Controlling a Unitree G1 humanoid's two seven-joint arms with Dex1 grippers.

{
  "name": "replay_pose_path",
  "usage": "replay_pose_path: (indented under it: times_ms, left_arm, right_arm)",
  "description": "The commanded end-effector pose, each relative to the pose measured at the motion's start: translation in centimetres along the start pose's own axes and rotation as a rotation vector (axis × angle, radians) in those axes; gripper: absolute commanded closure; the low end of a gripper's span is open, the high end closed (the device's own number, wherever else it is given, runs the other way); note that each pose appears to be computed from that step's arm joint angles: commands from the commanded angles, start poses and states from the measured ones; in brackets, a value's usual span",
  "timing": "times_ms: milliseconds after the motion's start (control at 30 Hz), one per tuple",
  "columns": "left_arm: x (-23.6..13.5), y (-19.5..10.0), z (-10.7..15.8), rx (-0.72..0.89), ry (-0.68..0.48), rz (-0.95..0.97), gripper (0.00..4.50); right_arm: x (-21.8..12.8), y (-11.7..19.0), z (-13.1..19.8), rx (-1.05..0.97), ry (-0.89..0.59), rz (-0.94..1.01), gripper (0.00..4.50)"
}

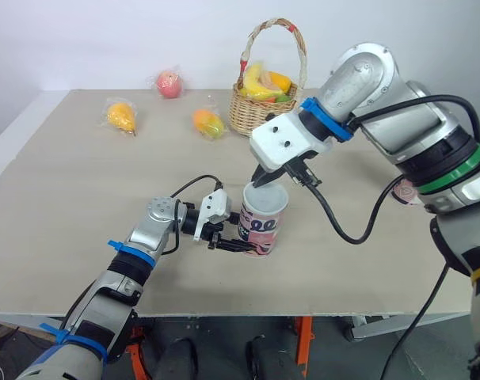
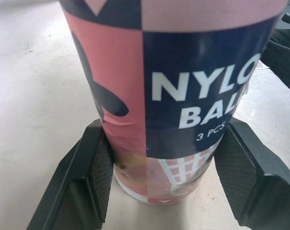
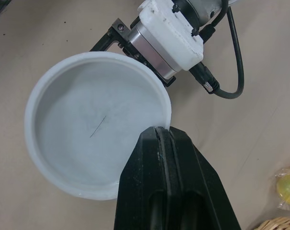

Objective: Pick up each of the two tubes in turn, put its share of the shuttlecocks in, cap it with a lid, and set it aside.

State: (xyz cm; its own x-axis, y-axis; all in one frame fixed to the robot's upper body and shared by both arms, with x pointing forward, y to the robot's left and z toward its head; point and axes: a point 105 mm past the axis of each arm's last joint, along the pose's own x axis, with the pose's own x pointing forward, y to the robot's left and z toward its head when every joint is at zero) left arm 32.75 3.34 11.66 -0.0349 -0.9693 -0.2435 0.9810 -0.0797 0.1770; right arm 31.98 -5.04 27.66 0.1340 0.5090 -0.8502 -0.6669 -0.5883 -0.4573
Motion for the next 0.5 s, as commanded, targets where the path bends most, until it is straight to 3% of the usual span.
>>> replay_pose_path:
  times_ms: [33,467,500]
  left_arm:
    - [-1.0,0.4,-1.5,-0.043,0.065,0.045,1.69]
    - [-1.2,0.4,-1.6,-0.047,0.064,0.054,1.69]
    - [-1.1,0.4,-1.6,-0.047,0.063,0.055,1.69]
  right_arm:
    - [-0.1,0.5,0.0,-0.009,0.014,0.030,4.47]
    - [0.6,1.8,0.0,-0.173,0.041,-0.027,4.47]
    - [0.7,1.8,-0.1,-0.170,0.044,-0.039,4.17]
